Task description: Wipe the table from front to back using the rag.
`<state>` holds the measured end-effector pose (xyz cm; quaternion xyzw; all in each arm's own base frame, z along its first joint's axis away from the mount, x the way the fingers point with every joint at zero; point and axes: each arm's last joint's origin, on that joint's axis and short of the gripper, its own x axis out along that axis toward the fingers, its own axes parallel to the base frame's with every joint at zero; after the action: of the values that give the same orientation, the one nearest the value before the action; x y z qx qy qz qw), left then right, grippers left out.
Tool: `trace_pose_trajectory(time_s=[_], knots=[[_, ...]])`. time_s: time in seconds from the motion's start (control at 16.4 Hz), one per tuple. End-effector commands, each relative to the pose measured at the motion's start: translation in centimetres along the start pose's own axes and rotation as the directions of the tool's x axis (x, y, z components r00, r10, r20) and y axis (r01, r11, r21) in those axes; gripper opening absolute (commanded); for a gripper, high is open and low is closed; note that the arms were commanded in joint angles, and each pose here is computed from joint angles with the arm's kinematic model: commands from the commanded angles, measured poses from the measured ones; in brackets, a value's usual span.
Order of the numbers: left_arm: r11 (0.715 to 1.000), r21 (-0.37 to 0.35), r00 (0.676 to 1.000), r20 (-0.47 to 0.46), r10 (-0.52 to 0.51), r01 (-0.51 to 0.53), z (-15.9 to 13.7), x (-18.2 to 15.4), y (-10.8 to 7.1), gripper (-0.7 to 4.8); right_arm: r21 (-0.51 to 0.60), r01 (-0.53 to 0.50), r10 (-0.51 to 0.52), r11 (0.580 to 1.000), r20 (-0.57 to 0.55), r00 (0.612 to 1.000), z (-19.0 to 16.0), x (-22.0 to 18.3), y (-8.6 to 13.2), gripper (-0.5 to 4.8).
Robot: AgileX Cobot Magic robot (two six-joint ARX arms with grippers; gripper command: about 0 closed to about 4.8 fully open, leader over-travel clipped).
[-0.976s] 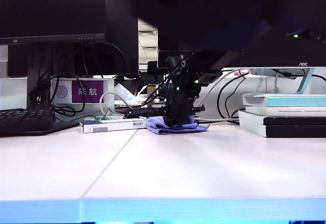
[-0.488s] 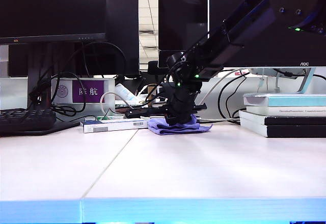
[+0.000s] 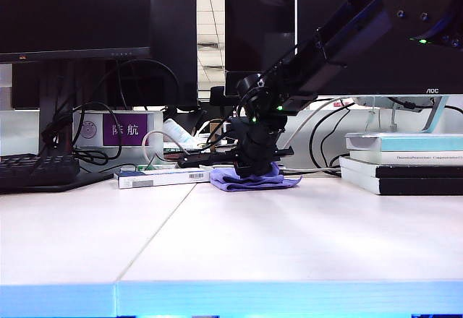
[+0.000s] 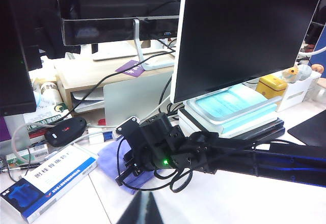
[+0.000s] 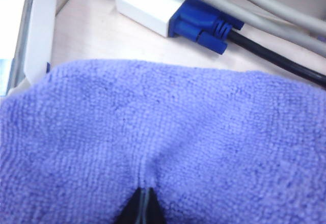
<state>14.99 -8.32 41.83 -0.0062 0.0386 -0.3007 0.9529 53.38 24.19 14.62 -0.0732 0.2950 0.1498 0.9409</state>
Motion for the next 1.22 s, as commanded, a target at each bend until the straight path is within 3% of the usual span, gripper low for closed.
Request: trace_pose_trajectory(time_s=[0.06,0.43,0.61,0.79,0.98,1.22], knots=[[1.0,0.006,1.0,0.013,-0.001,0.001,0.2,-0.1,0.0,-0.04,-0.007,0.001,-0.001,1.0,0.044,0.999,0.5,-0.2,0.1,-0.05],[1.0,0.006,1.0,0.014,-0.001,0.001,0.2,-0.1,0.0,-0.04,0.007,0.02,-0.02,1.0,0.124,0.992,-1.5,-2.0,-1.3,-0.05],[1.0,0.005,1.0,0.009,-0.001,0.001,0.2,-0.1,0.0,-0.04,0.0,-0.055,0.055,0.998,0.004,0.998,-2.2,-2.6,-0.7,-0.06],[1.0,0.005,1.0,0.009,-0.001,0.001,0.2,-0.1,0.0,-0.04,-0.016,-0.076,0.076,0.997,0.002,0.997,-2.0,-3.1,0.9,-0.06],[1.0,0.005,1.0,0.009,-0.001,0.001,0.2,-0.1,0.0,-0.04,-0.019,-0.056,0.057,0.998,0.029,0.998,-2.0,-3.0,0.8,-0.06],[1.0,0.005,1.0,0.006,-0.001,0.001,0.2,-0.1,0.0,-0.04,0.002,-0.031,0.031,1.0,-0.011,0.999,-5.3,-6.2,-0.2,-0.06]])
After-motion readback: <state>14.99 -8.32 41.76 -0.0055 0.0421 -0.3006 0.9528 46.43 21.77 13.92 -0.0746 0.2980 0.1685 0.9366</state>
